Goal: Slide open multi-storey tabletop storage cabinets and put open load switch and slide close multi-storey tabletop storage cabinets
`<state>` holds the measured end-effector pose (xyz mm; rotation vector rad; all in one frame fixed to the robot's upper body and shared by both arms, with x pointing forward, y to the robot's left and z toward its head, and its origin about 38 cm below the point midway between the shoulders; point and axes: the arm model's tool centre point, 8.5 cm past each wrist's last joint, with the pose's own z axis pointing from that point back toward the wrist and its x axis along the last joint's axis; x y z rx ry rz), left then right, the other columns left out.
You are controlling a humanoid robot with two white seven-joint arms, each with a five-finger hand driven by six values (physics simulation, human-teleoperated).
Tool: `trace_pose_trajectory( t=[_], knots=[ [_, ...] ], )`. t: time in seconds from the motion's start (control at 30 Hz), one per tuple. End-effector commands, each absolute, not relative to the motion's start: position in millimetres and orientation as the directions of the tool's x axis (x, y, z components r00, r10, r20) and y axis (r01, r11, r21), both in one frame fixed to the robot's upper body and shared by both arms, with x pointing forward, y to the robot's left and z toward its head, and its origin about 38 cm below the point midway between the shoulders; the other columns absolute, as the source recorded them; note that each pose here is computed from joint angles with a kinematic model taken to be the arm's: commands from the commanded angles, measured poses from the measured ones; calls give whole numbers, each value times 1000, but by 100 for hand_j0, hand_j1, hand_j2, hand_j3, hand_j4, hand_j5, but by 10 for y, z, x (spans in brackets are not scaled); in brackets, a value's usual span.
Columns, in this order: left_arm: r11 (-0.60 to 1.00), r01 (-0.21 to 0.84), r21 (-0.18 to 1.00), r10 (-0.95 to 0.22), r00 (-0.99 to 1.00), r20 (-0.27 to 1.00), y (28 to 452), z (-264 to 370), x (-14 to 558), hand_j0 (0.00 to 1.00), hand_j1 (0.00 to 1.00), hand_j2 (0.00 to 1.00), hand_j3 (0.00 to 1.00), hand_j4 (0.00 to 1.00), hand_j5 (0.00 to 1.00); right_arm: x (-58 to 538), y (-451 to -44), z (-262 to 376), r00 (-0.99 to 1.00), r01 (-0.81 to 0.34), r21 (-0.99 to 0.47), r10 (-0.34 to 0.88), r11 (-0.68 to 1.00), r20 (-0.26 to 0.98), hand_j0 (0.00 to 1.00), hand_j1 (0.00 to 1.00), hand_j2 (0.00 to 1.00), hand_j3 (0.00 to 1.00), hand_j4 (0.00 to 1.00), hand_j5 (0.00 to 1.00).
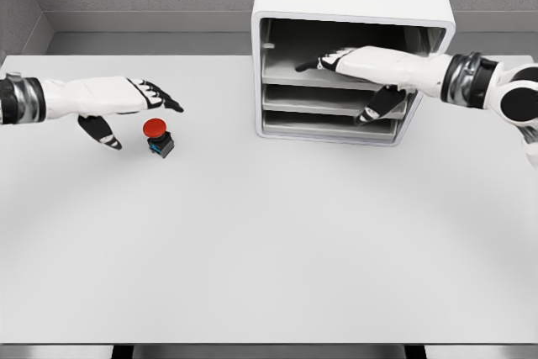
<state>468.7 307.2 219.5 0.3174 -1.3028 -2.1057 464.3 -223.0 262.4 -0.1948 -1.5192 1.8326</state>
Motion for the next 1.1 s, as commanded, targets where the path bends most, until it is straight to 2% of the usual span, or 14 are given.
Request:
trace_pose_trajectory(
  t=[0.0, 0.37, 0.43, 0.57, 0.77, 0.93, 1.07],
  knots=[
    [-312, 403, 860, -623, -771, 135, 3020, 2116, 4693, 100, 100, 100, 100, 100, 100, 4636, -2181, 2554, -719, -446, -894, 612, -44, 329, 100, 100, 100, 100, 100, 100],
    [-331, 390, 860, -606, -786, 123, 2852, 2056, 4745, 100, 100, 100, 100, 100, 100, 4812, -2102, 2502, -659, -472, -881, 680, -40, 322, 100, 100, 100, 100, 100, 100],
    [-368, 423, 828, -636, -764, 108, 2930, 1899, 4796, 100, 100, 100, 100, 100, 100, 4833, -2079, 2508, -658, -472, -881, 680, -36, 325, 100, 100, 100, 100, 100, 100],
    [-362, 424, 830, -631, -767, 117, 2851, 1877, 4828, 100, 100, 100, 100, 100, 100, 4913, -2089, 2498, -642, -480, -877, 692, -29, 329, 100, 100, 100, 100, 100, 100],
    [-365, 422, 830, -628, -770, 115, 2829, 1878, 4833, 100, 100, 100, 100, 100, 100, 4846, -2008, 2467, -675, -448, -888, 690, -101, 262, 100, 100, 100, 100, 100, 100],
    [-369, 421, 829, -625, -772, 114, 2821, 1876, 4829, 86, 86, 86, 86, 86, 86, 4755, -1906, 2539, -713, -421, -899, 656, -117, 248, 100, 100, 100, 100, 100, 100],
    [-369, 422, 828, -626, -771, 114, 2829, 1870, 4825, 83, 83, 83, 83, 83, 83, 4666, -1869, 2588, -737, -399, -907, 635, -132, 232, 100, 100, 100, 100, 100, 100]
  ],
)
